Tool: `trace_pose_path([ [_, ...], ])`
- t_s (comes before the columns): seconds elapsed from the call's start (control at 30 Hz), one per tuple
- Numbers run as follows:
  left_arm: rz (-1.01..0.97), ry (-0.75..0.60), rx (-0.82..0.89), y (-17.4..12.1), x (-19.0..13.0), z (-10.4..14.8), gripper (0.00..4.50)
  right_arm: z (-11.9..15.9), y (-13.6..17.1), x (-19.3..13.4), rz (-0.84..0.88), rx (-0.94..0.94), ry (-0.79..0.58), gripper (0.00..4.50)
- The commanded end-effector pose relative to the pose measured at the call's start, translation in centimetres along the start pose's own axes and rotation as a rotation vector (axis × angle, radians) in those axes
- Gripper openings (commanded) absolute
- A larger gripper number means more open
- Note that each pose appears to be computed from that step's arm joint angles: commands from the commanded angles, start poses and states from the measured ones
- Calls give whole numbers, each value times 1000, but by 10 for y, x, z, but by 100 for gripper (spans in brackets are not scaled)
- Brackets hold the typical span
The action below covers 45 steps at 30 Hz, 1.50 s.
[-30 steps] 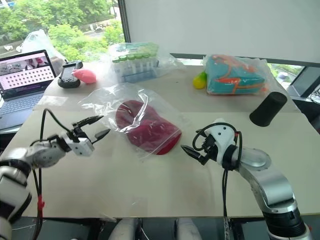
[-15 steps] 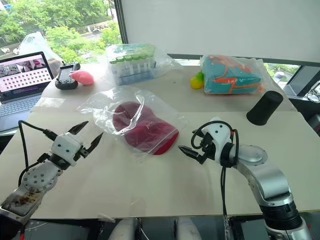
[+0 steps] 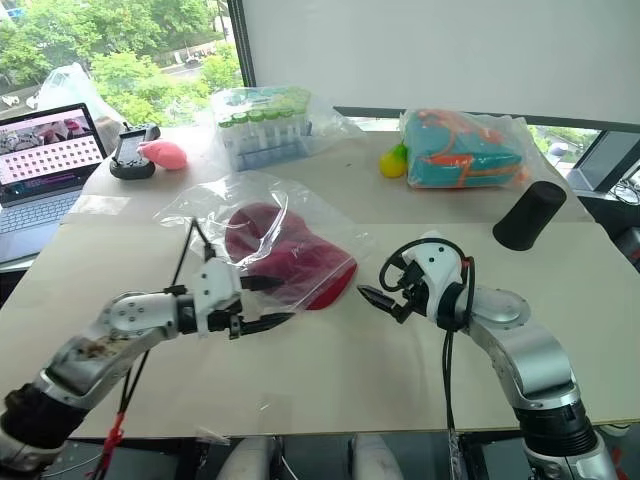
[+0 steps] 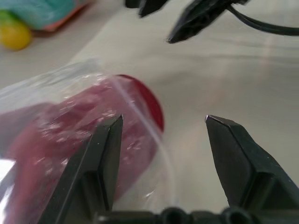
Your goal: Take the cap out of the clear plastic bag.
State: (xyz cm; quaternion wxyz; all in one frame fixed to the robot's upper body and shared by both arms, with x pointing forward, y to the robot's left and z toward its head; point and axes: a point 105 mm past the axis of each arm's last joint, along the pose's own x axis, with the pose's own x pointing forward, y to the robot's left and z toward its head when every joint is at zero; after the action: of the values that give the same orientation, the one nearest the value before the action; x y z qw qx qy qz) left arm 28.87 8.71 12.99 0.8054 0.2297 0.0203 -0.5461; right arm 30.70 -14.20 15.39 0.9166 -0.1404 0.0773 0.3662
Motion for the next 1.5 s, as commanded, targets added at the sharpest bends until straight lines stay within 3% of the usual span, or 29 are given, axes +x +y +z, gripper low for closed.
trace_pose_path([
  [0.03,-32,74,43,-1,15,-17,300,13,-4,-11,-54,-30,-39,450],
  [0.23,47,142,182,12,28,-25,300,15,-5,-14,-75,-27,-43,450],
  [0.6,218,140,168,24,14,-22,300,14,-4,-13,-87,-28,-37,450],
  [0.73,268,166,141,33,2,-27,217,13,-4,-11,-76,-30,-35,450],
  [0.77,272,178,135,33,0,-30,166,13,-4,-10,-74,-31,-35,450],
  [0.93,316,226,128,41,-12,-39,3,14,-3,-8,-64,-34,-40,450],
  [1.2,459,252,128,66,-30,-42,3,15,10,-1,1,-33,-50,450],
  [1.5,671,65,214,112,-51,11,3,23,40,16,144,-95,-78,450],
])
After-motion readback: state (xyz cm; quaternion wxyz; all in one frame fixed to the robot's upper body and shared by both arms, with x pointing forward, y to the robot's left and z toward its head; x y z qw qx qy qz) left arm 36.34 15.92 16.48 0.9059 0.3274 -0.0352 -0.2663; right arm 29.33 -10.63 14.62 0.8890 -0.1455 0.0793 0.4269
